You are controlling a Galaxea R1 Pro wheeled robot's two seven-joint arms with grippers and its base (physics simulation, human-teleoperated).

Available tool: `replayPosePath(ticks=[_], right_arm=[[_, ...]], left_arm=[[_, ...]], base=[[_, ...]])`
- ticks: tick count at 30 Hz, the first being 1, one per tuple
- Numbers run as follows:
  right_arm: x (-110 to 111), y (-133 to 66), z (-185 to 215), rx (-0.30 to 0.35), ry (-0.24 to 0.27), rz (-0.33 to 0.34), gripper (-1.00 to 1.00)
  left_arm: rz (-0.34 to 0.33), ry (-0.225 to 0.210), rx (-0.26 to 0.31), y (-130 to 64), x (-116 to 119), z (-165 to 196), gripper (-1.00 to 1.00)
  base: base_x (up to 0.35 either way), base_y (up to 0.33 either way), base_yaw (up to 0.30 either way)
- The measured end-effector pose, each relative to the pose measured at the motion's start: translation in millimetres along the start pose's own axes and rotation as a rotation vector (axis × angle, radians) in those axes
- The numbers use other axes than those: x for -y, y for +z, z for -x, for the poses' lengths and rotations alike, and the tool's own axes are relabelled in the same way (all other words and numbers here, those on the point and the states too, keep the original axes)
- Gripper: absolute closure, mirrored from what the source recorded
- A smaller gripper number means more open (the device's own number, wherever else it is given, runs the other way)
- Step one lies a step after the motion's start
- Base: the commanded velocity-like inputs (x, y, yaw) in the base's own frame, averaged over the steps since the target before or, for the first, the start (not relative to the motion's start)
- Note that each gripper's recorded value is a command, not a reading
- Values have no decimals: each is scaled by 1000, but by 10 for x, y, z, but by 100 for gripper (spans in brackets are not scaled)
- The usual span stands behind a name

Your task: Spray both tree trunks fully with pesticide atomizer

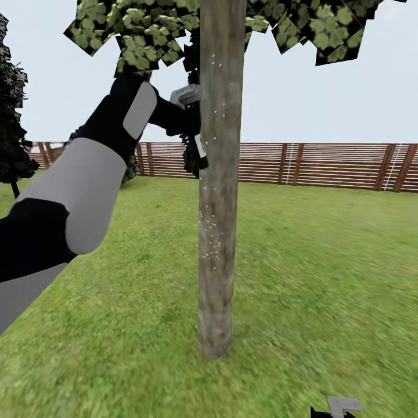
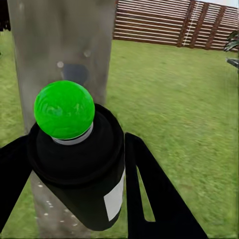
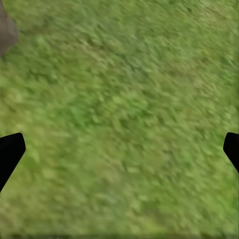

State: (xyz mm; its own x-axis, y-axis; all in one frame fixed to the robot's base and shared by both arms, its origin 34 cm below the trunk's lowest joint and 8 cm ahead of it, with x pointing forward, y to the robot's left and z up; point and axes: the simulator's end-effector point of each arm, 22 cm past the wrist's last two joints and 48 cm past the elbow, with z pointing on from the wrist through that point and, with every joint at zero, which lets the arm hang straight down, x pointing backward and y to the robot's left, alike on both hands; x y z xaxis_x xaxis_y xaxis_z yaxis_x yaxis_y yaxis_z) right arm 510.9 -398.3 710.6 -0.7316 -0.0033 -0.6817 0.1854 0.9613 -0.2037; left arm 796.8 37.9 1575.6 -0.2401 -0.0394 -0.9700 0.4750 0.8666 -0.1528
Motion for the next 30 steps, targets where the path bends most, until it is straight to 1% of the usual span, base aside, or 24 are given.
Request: replayPosePath(ticks=[2,3,5,7,9,13,18,20,22,23,24,25,30], right_arm=[[0,0,0,0,0,0,-100],[0,0,0,0,0,0,-100],[0,-1,1,0,0,0,-100],[0,-1,1,0,0,0,-100],[0,-1,1,0,0,0,-100],[-2,-2,1,0,0,0,-100],[-1,-2,1,0,-1,0,-100],[-3,-1,1,1,0,1,-100],[-1,-1,1,0,-1,0,-100],[-1,-1,1,0,-1,0,-100],[-3,-1,0,0,0,0,-100],[-2,0,0,0,0,0,-100],[-2,-1,1,0,0,0,-100]], left_arm=[[7,-14,-30,67,-55,-118,100],[18,-28,-66,142,-124,-262,100],[23,-41,-91,188,-165,-363,100],[26,-42,-95,200,-180,-383,100],[31,-41,-87,212,-198,-376,100],[37,-31,-88,223,-204,-388,100],[28,-29,-92,228,-178,-400,100],[-2,-40,-111,262,-134,-475,100],[-38,-58,-144,321,-99,-619,100],[-42,-63,-154,338,-104,-664,100],[-47,-81,-181,409,-147,-819,100],[-42,-87,-193,446,-186,-896,100],[-40,-112,-220,509,-242,-1067,100]], base=[[0,0,0],[0,0,0],[0,0,0],[0,0,0],[0,0,0],[0,0,0],[0,0,0],[0,0,0],[0,0,0],[0,0,0],[0,0,0],[0,0,0],[-5,0,0]])
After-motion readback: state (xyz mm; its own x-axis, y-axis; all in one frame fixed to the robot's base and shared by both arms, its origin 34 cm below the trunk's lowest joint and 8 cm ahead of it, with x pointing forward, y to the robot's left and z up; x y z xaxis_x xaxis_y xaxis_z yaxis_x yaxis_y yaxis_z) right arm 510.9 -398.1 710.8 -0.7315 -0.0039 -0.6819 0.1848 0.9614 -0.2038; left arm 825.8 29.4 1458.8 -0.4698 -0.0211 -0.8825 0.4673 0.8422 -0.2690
